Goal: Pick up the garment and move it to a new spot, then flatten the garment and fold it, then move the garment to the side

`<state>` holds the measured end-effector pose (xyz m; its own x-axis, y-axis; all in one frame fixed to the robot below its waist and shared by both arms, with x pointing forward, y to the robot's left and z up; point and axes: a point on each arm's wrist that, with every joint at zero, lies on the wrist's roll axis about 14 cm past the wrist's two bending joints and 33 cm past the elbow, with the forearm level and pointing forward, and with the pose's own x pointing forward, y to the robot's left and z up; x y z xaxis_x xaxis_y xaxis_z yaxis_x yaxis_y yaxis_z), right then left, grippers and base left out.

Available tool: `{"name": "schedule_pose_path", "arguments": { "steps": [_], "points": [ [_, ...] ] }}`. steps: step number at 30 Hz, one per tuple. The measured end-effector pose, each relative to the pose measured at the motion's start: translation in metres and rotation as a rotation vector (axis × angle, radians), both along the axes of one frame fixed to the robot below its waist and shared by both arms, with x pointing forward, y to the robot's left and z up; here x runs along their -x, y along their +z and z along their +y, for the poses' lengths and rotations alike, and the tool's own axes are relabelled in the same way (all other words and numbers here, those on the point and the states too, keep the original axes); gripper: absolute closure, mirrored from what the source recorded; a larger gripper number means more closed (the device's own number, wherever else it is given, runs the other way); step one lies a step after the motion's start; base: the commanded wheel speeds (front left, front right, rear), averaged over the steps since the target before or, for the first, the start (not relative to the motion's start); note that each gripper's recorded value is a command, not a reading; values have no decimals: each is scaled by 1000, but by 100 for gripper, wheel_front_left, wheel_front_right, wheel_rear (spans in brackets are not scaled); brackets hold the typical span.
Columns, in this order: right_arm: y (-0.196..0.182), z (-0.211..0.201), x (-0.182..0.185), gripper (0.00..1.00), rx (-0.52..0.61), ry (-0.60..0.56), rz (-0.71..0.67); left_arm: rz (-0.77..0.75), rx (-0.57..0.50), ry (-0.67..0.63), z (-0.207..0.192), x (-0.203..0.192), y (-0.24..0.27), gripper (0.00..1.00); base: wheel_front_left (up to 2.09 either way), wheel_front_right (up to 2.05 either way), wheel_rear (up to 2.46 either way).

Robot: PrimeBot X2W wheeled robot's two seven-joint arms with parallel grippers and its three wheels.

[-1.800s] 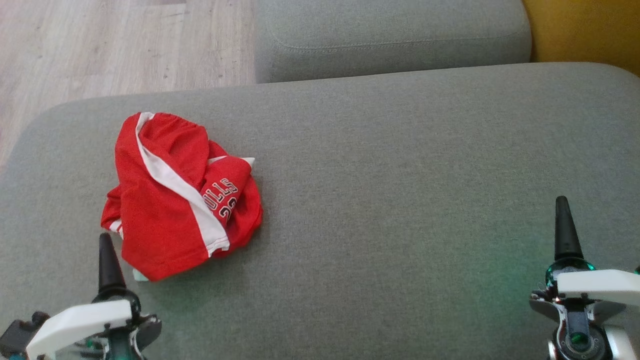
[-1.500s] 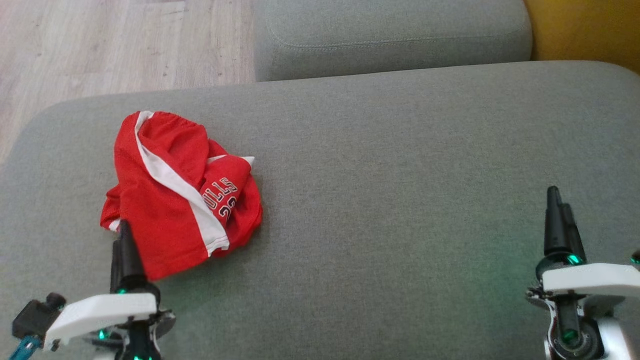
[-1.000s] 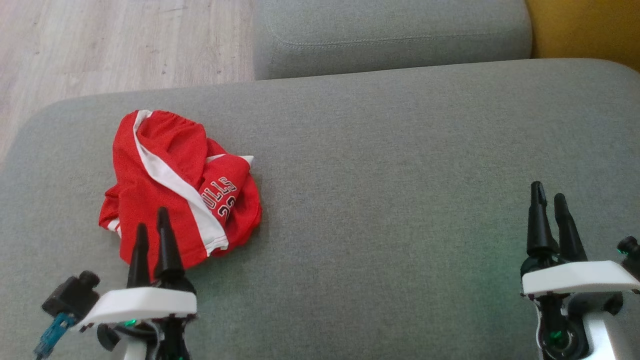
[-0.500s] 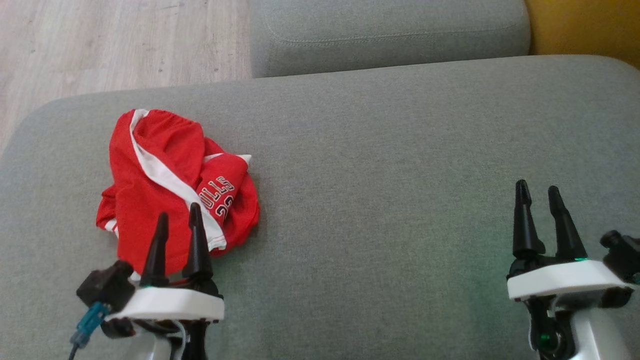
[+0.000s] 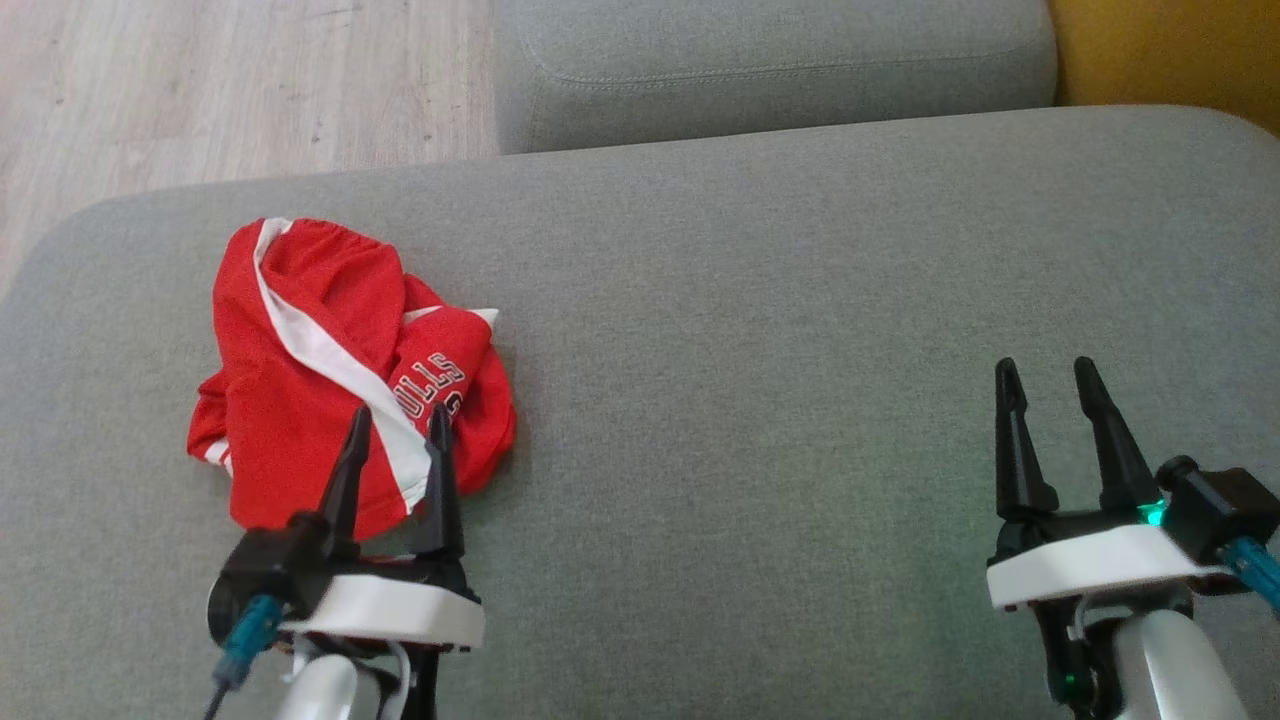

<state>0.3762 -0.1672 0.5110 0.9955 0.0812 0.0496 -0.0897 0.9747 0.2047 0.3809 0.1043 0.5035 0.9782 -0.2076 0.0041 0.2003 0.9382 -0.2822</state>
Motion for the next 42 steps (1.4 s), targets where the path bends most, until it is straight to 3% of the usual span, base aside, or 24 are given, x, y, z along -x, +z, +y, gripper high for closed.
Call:
{"name": "schedule_pose_path", "arguments": {
  "steps": [24,29,33,34,42],
  "points": [
    [15,15,-1,0,333,54,-100,-191,-377,-83,-28,-2,14,0,0,0,0],
    [19,16,-2,0,315,55,-123,-195,-260,-23,-23,-6,26,0,0,0,0],
    [22,11,-2,0,247,37,-131,-199,-154,21,-12,-11,36,0,0,0,0],
    [22,7,-2,0,185,19,-130,-175,-109,35,-7,-10,32,0,0,0,0],
    [3,-4,5,0,60,-16,-63,-27,-68,22,-3,5,-13,0,0,0,0]
  ]
}}
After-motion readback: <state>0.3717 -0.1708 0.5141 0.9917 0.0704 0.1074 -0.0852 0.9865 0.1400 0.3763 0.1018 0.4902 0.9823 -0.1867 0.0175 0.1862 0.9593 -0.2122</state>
